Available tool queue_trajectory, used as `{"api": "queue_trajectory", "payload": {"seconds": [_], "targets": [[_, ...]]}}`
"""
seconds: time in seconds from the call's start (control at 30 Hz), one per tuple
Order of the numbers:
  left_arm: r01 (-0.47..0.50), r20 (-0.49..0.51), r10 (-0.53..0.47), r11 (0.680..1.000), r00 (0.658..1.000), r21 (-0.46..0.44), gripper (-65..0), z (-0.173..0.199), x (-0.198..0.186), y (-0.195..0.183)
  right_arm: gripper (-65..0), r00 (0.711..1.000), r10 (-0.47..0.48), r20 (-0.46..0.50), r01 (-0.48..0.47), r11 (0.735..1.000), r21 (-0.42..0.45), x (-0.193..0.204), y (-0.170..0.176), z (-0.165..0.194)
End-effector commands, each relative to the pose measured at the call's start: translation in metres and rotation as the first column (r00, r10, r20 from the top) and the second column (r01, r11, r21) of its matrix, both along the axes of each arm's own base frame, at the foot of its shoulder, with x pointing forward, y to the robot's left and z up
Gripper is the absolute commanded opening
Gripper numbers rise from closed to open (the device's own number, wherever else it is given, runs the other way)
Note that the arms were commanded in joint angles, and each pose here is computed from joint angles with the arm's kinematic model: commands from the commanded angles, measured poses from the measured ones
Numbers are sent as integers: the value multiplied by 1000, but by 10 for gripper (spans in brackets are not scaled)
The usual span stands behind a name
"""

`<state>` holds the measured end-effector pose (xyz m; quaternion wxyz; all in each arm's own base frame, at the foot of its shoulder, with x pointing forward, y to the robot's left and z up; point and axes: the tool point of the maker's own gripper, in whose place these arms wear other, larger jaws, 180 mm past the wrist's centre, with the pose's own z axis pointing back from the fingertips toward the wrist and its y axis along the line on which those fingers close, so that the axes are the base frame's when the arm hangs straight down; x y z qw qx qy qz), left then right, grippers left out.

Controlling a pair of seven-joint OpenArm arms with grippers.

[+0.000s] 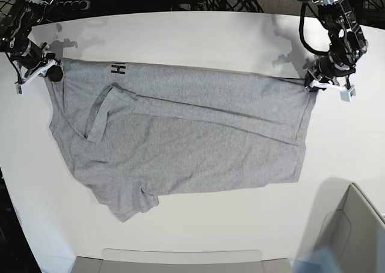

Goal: Fold the T-shirt properly
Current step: 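Pull the folded shirt edge away from the hem with both grippers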

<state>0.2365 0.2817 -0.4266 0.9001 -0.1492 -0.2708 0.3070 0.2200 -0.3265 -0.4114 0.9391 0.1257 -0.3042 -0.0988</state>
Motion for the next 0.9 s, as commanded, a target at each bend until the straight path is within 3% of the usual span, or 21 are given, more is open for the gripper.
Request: {"api": "queue_trajectory", "payload": {"seconds": [0.0,0.33,0.87], "targets": [[2,9,-2,999,1000,32,-650,8,1,9,-650,999,-5,-47,3,999,-44,-11,-12,-1],[37,-80,-33,998,996,51,-650,-3,-45,5,-650,995,48,-89,-59,989,-133,-46,-10,9],[58,-270,-46,998,962,37,-650,-28,-128,2,-650,979,57,-196,-95,978,-188,-83,-26,4]]}}
